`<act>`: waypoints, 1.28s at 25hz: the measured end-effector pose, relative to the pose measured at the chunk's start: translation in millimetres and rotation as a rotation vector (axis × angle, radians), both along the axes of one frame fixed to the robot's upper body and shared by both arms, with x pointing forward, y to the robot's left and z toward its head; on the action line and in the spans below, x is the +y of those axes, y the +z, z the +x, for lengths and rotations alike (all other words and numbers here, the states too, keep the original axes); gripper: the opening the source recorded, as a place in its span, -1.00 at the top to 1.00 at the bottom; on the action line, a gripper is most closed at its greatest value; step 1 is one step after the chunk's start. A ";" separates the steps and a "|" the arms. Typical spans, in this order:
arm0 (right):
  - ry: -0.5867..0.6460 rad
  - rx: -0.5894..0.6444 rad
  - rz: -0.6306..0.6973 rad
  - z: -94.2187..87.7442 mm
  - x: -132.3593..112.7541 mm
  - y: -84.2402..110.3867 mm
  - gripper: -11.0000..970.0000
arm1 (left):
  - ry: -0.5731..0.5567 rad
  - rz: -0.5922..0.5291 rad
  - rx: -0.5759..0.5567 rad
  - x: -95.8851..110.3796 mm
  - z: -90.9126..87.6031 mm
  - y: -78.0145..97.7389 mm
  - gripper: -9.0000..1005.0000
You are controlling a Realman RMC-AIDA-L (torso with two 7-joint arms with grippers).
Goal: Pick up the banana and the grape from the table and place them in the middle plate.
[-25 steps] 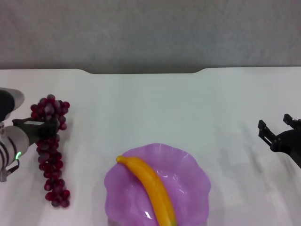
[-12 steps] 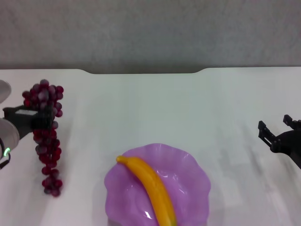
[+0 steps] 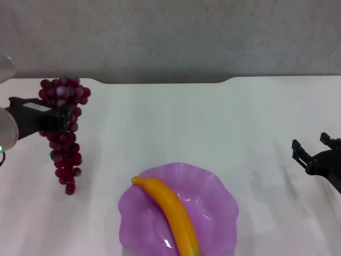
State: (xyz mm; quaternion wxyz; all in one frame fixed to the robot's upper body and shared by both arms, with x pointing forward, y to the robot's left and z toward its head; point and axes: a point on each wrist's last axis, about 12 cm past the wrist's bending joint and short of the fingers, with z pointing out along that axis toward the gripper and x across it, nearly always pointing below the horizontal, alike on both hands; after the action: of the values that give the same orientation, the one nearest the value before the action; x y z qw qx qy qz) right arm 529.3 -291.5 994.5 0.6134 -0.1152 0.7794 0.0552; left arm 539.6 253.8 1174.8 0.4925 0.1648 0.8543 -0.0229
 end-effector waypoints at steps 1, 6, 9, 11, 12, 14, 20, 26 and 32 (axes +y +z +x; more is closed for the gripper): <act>0.000 0.000 0.000 0.0 0.0 0.0 -0.58 | -0.017 0.006 0.003 -0.8 -1.6 4.7 0.46; 0.000 0.001 -0.001 0.0 -0.1 -0.1 -0.58 | -0.127 0.026 -0.015 -11.8 -11.7 32.7 0.46; 0.000 0.001 -0.001 0.3 0.1 0.0 -0.58 | -0.199 0.030 -0.037 -22.3 -18.4 49.6 0.46; 0.000 0.002 -0.002 0.7 0.0 0.0 -0.58 | -0.256 0.046 -0.023 -33.0 -20.9 57.8 0.47; -0.001 0.005 -0.005 0.7 -0.5 -0.4 -0.58 | -0.285 0.058 -0.003 -38.5 -20.9 59.0 0.47; -0.003 0.011 -0.010 1.1 -1.2 -1.0 -0.58 | -0.334 0.073 0.031 -47.7 -20.9 61.3 0.47; -0.001 0.019 -0.015 2.7 -0.8 -1.3 -0.58 | -0.468 0.077 0.105 -67.7 -25.2 66.5 0.48; 0.005 0.018 -0.016 5.4 1.6 -0.1 -0.58 | -0.539 0.074 0.130 -77.3 -28.4 64.1 0.48; 0.007 0.018 -0.016 5.6 2.1 0.0 -0.58 | -0.540 0.045 0.195 -79.8 -13.3 30.8 0.48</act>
State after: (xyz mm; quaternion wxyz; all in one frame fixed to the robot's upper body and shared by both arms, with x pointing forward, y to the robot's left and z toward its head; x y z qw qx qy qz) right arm 534.9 -289.4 994.5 0.6054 -0.1222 0.7848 0.0522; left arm 526.3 173.9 1205.6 0.3802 0.3942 0.8232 -0.1500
